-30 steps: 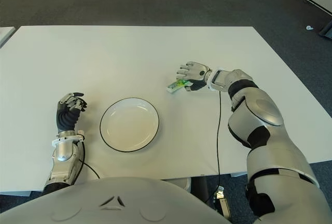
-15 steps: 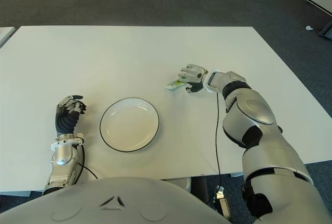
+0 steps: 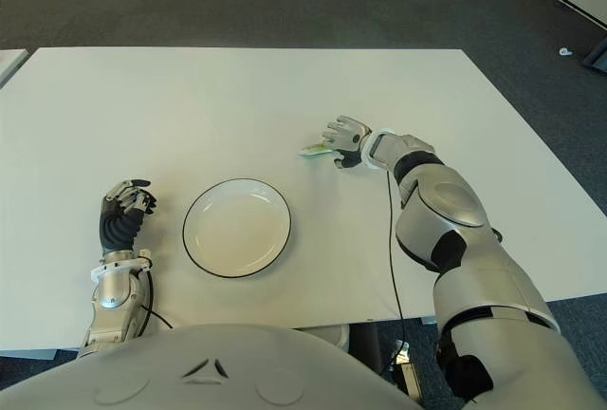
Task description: Put the toothpaste on the table into the plate.
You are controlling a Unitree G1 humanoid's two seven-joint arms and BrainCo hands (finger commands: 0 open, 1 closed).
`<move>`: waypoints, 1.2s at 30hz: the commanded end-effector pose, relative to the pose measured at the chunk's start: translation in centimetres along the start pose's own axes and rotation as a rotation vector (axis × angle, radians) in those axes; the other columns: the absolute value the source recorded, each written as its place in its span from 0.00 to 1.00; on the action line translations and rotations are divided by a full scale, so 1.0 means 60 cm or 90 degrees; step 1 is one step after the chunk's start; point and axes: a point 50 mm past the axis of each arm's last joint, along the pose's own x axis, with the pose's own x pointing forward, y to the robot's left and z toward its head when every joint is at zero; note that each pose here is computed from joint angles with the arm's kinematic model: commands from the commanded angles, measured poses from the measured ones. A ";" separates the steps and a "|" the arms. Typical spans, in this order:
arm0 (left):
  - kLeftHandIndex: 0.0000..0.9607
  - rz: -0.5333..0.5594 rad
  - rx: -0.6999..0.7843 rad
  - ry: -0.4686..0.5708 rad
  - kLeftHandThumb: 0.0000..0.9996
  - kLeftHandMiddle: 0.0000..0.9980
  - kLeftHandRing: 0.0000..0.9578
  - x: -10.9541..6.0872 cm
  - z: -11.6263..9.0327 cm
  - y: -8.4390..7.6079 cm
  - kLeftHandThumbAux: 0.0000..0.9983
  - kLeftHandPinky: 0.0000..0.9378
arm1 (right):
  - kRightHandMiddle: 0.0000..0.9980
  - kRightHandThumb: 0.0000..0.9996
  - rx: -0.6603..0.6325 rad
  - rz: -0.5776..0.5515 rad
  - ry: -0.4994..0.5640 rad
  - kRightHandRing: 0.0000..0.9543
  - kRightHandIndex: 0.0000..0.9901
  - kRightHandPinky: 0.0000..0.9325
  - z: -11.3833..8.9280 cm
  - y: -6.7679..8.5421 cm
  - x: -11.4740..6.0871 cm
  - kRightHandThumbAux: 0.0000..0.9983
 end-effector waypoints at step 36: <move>0.45 0.022 0.000 0.011 0.70 0.62 0.65 -0.012 -0.004 0.012 0.72 0.66 | 0.00 0.57 0.433 0.020 0.125 0.00 0.00 0.03 0.069 0.006 0.034 0.19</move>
